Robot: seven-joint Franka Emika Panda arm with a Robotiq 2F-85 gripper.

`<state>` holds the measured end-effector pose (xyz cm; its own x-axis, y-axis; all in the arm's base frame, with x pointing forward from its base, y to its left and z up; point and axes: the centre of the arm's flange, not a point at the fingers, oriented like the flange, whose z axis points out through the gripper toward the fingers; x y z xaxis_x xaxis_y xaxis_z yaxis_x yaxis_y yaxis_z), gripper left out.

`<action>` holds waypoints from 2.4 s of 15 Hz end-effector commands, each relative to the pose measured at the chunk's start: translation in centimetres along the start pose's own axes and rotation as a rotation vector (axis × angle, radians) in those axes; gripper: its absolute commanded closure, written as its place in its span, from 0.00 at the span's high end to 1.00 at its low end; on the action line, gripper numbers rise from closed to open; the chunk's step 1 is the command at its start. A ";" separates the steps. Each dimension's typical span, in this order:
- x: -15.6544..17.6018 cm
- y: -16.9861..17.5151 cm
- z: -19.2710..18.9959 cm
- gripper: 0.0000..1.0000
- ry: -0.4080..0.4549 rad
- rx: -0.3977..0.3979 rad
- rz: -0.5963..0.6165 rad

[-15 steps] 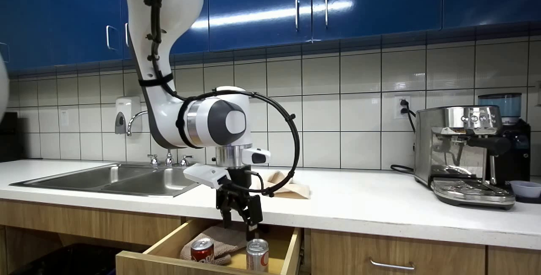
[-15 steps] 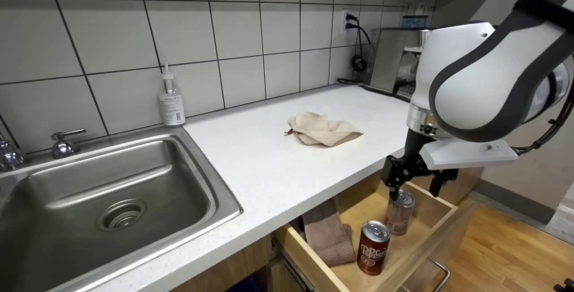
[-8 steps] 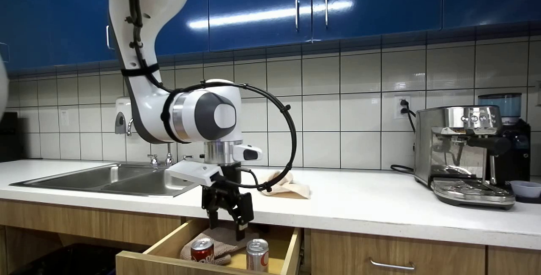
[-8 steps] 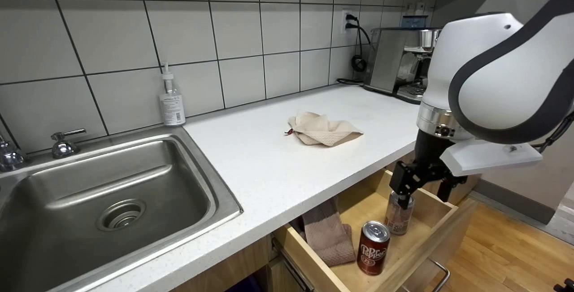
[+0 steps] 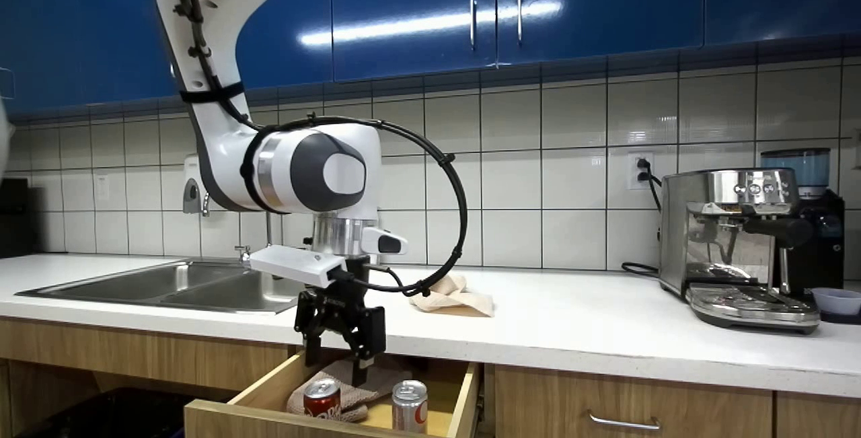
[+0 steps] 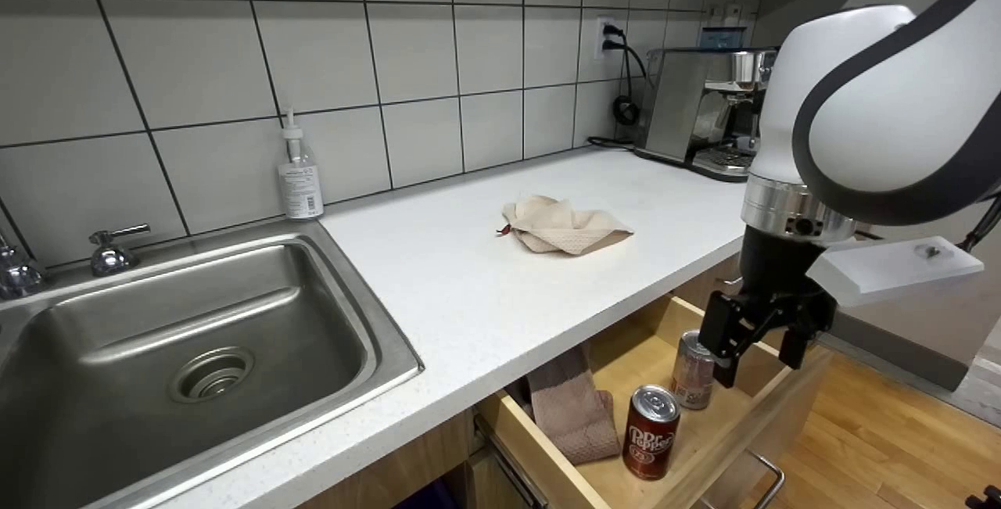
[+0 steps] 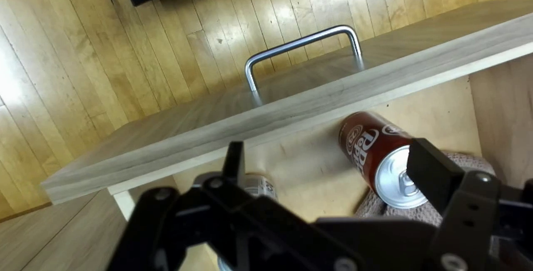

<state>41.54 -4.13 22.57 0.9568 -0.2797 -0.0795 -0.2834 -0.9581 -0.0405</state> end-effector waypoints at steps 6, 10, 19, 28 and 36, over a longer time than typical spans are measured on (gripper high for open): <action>-0.7 0.7 0.4 1.00 -0.072 0.008 -0.014; -0.7 0.7 0.5 1.00 -0.074 0.007 -0.015; -2.2 0.8 -0.3 1.00 -0.144 -0.012 -0.061; -2.9 0.6 1.2 1.00 -0.174 -0.036 -0.123; -3.4 0.4 3.0 1.00 -0.182 -0.051 -0.159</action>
<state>38.46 -3.33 20.49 0.9524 -0.1458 -0.2677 -0.1570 -0.9874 -0.0207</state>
